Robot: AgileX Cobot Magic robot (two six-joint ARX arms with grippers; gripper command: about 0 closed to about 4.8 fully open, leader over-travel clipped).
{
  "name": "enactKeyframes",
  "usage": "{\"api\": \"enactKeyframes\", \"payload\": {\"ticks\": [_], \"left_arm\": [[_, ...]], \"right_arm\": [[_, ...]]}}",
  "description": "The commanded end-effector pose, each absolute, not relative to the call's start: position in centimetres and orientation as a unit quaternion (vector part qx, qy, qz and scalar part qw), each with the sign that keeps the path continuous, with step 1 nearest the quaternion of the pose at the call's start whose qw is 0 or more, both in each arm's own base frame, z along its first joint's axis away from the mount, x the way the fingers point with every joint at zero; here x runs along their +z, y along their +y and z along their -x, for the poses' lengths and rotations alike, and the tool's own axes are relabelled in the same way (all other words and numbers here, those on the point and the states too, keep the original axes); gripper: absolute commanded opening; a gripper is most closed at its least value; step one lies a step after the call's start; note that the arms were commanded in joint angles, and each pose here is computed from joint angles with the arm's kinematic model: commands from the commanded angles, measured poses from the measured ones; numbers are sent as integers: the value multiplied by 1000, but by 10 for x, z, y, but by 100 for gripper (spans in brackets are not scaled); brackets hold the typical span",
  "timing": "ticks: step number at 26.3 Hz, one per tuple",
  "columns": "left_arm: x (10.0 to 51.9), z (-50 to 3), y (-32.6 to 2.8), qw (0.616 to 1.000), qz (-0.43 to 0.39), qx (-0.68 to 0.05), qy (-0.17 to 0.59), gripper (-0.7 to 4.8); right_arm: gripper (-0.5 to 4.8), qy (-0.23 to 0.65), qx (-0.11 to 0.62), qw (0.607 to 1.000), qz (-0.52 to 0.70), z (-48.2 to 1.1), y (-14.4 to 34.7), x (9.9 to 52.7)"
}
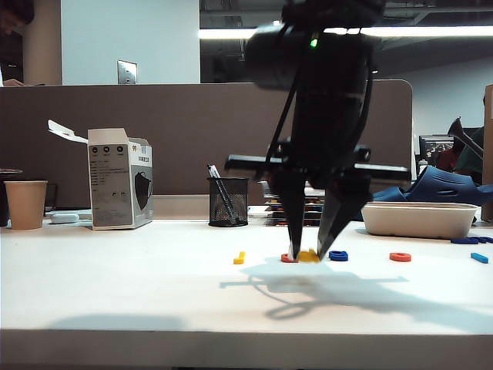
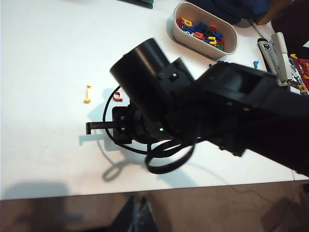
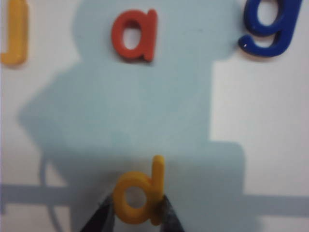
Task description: Select the appropriate letters from the row of letter magnets placed on the table to arrange into the word "dog".
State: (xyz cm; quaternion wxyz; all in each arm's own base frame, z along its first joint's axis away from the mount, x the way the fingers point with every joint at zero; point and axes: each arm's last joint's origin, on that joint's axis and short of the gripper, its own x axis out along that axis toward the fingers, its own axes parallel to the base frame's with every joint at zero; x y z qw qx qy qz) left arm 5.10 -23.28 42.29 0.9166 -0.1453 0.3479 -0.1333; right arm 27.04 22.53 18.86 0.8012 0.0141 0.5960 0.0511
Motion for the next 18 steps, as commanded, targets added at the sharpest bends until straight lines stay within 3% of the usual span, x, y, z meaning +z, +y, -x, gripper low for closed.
{"api": "enactKeyframes", "payload": {"ticks": [1,13,15,18], "left_arm": [[424,-51,-232,918,147,-133,344,-5],[424,-51,-232,918,147,-133,344,-5],[424,-51,-232,918,147,-133,344,-5],[424,-51,-232,918,147,-133,344,-5]], "right_arm": [[85,596,53,801,-20,-270,233,182],[86,608,46,793,-17,-268,238,173],[120,608,46,792,-17,-267,238,173],[127,609,46,791,-16,-267,238,173]]}}
